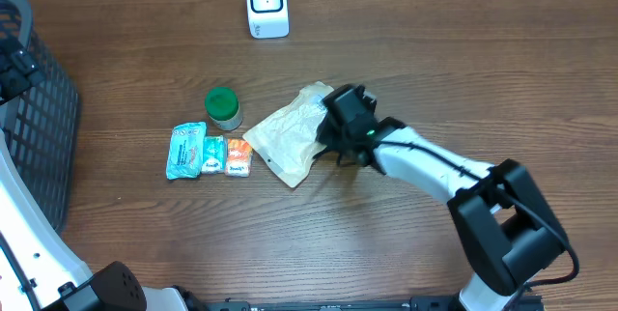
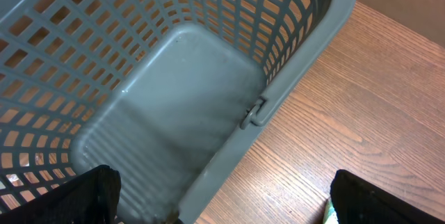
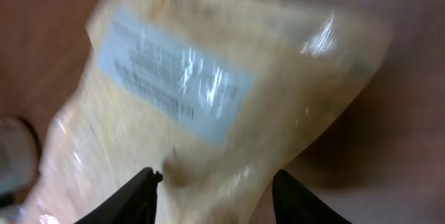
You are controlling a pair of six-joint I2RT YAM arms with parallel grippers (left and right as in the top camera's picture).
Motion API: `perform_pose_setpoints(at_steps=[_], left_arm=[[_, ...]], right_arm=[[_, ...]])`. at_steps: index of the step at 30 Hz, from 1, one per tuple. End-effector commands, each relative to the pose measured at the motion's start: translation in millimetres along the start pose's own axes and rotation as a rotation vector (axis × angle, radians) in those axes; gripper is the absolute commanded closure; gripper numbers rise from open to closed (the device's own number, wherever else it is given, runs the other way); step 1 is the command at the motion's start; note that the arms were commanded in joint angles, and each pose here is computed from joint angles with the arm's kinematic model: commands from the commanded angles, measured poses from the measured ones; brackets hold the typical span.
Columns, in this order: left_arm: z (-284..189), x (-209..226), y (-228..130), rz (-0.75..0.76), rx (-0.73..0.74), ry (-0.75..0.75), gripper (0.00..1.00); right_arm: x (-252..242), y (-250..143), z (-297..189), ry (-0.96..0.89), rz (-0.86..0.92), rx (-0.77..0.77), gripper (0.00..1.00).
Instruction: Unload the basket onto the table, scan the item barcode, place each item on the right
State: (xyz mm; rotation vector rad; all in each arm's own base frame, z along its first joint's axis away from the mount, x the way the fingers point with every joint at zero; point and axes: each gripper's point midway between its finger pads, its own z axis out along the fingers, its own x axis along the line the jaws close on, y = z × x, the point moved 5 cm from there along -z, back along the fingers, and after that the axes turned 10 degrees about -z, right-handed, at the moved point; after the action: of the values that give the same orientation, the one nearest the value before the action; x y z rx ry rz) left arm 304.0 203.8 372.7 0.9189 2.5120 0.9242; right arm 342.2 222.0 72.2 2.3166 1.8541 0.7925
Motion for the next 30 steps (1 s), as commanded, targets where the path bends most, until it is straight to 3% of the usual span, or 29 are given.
perform_pose_setpoints(at_steps=[1,8,15,19,30], left_arm=[[-11.7,3.1,5.3,0.007,-0.038,0.002,0.00],[-11.7,3.1,5.3,0.007,-0.038,0.003,0.00],[-11.7,3.1,5.2,0.007,-0.038,0.002,0.00],[-11.7,3.1,5.2,0.007,-0.038,0.002,0.00],[-11.7,3.1,5.2,0.007,-0.038,0.002,0.01]], right_arm=[[-4.1,37.8,-3.0,0.139,-0.097,-0.022,0.44],[-10.8,51.8,-15.8,0.408,-0.069,0.107,0.37],[-9.5,14.1,-11.8,0.393,-0.024,0.288,0.30],[-6.3,0.0,1.6,0.343,0.051,0.288,0.29],[7.0,-13.8,50.5,0.372,0.053,0.228,0.30]])
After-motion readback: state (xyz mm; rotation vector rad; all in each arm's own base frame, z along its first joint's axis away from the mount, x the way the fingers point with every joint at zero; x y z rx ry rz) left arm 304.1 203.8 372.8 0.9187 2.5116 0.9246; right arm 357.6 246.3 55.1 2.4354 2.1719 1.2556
